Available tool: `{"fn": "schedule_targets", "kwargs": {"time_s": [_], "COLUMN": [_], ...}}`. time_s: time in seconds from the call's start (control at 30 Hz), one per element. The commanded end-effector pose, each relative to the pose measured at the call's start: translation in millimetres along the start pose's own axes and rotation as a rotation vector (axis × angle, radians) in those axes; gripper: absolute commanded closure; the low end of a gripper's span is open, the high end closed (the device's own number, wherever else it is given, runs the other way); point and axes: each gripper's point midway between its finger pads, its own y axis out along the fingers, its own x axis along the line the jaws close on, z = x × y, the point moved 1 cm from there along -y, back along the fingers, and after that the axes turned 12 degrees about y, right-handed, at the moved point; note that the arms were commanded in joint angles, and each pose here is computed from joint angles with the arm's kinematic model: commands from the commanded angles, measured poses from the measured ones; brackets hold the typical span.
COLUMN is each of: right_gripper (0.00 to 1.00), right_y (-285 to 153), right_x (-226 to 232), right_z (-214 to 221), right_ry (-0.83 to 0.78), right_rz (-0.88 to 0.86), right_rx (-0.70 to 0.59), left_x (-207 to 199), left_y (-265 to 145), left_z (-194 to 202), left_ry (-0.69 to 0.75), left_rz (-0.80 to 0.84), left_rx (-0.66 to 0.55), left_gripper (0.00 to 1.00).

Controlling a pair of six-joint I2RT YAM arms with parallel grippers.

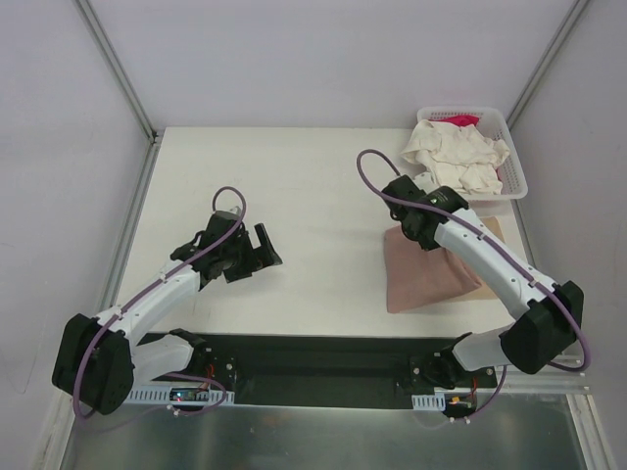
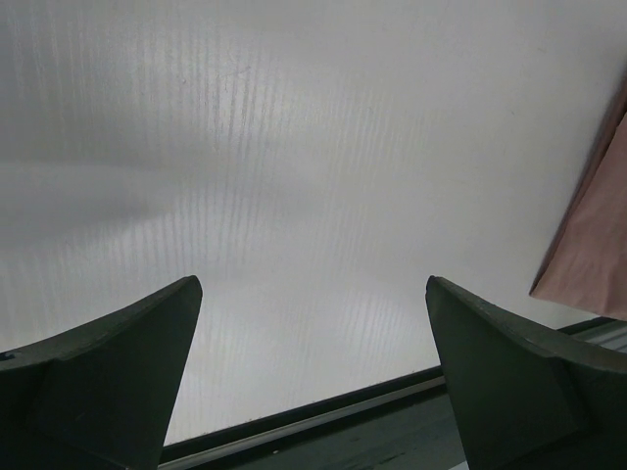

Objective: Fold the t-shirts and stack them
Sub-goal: Put the neatly folded tshirt into the corner of the board with the right arm

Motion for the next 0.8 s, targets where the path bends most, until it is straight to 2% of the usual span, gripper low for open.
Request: {"fn": "schedule_targets", "kwargs": {"time_s": [0.0, 0.23, 0.4, 0.53, 0.77], "right_gripper": [0.99, 0.99, 0.99, 0.99, 0.99], "right_y": [-17.4, -32.1, -46.8, -52.8, -43.8], "right_x": [-30.0, -29.6, -36.0, -45.0, -54.7], "right_z": [-8.2, -17.9, -24.6, -27.8, -22.5], "right_ry": [-0.062, -0.075, -0.023, 0.023, 0.039], "right_rz": [0.009, -0.131, -0.205, -0.220, -0.222], "right_rx": [-0.029, -0.068, -0.105, -0.119, -0.063], "left_x": [-3.6, -3.2, -4.5, -5.8, -4.7], "left_y": [-1.0, 0.6, 1.2, 0.6, 2.5], "left_z": [-12.1, -12.6, -13.7, -15.1, -14.6], "left_ry": [0.041, 0.053, 0.056, 0.058, 0.050], "left_rz": [0.000, -0.004, 0.000, 0.003, -0.003], "left_rx": [-0.029, -0.024, -0.020, -0.023, -0.018], "left_gripper": [0.01, 0.01, 0.01, 0.01, 0.01]}}
